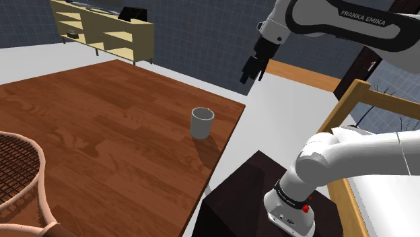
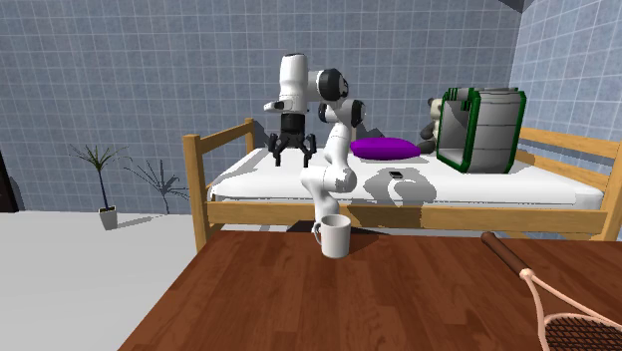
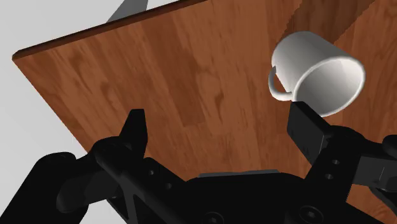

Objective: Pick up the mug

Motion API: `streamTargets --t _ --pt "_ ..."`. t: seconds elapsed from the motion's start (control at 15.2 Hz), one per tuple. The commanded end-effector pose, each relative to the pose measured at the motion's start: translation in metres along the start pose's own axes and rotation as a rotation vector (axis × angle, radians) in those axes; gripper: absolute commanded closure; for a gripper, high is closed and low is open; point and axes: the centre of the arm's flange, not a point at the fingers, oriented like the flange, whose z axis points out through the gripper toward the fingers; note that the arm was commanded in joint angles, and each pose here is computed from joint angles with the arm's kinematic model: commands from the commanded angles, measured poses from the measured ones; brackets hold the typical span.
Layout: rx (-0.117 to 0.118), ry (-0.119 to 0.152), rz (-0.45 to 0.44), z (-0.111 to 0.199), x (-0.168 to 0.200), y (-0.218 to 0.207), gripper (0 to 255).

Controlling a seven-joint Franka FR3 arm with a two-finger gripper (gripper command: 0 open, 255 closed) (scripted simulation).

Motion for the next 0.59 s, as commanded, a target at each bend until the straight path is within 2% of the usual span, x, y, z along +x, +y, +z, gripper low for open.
streamTargets --t 0.0,0.53 --pt "0.0 0.0 0.0 0.0 0.0 0.0 0" --pt "-0.049 -0.02 0.03 0.057 0.024 -0.094 0"
